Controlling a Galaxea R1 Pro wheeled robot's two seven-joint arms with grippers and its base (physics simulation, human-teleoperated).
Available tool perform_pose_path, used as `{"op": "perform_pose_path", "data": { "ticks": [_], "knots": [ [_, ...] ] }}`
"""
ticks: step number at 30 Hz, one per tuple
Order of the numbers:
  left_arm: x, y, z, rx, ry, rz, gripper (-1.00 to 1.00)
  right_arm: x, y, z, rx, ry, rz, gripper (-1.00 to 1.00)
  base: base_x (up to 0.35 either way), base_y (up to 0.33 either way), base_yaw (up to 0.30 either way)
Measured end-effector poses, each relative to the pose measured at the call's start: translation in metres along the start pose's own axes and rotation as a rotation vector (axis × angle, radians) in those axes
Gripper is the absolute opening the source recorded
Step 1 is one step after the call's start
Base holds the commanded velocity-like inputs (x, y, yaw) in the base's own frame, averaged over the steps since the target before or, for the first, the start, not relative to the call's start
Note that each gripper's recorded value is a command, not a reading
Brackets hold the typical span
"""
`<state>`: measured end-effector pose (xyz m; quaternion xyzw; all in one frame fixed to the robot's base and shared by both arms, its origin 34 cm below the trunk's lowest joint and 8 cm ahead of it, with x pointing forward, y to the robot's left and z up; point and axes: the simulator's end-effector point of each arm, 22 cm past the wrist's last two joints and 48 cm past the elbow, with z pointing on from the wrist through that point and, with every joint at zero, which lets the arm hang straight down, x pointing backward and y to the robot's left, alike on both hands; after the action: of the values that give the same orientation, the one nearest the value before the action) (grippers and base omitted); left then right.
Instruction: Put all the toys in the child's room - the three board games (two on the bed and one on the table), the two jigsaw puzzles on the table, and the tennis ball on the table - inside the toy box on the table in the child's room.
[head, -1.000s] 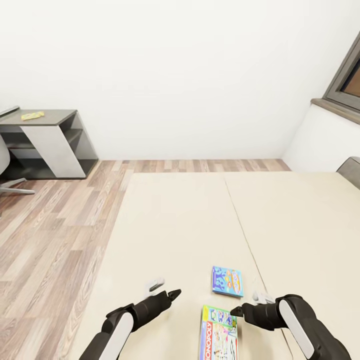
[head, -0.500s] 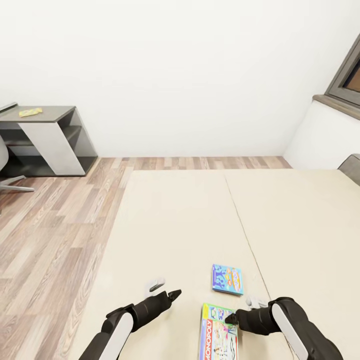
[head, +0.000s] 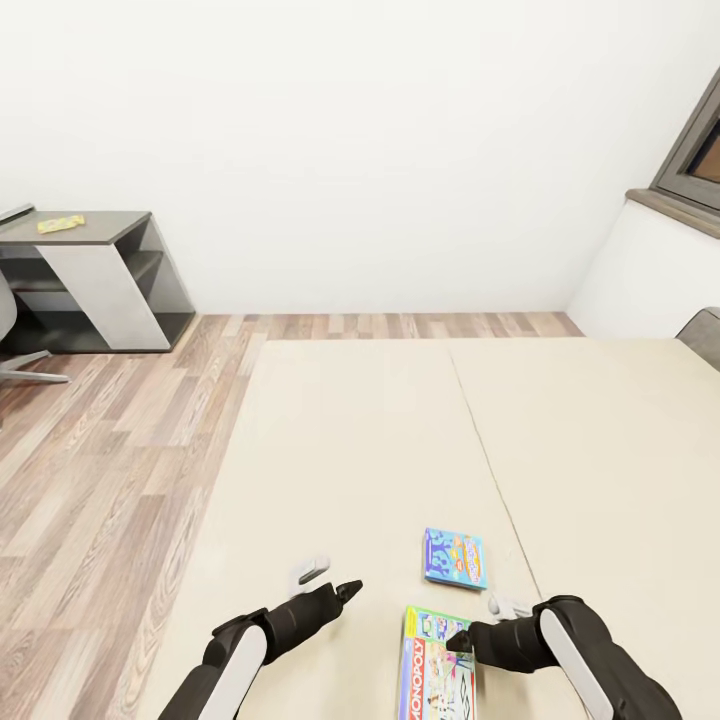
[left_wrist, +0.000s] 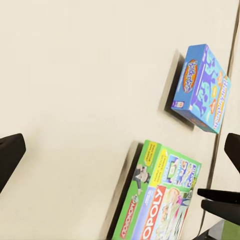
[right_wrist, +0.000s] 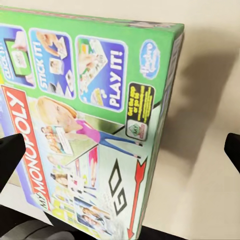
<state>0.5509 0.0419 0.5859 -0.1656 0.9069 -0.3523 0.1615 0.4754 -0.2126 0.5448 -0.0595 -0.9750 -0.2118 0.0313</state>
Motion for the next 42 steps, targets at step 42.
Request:
{"op": "perform_pose_path", "data": {
  "ticks": [42],
  "knots": [
    [0.0000, 0.0021, -0.0003, -0.006, -0.002, 0.005, 1.00, 0.0038, 0.0040, 0.0046, -0.005, 0.010, 0.006, 1.00, 0.000, 0.000, 0.000]
  ]
}}
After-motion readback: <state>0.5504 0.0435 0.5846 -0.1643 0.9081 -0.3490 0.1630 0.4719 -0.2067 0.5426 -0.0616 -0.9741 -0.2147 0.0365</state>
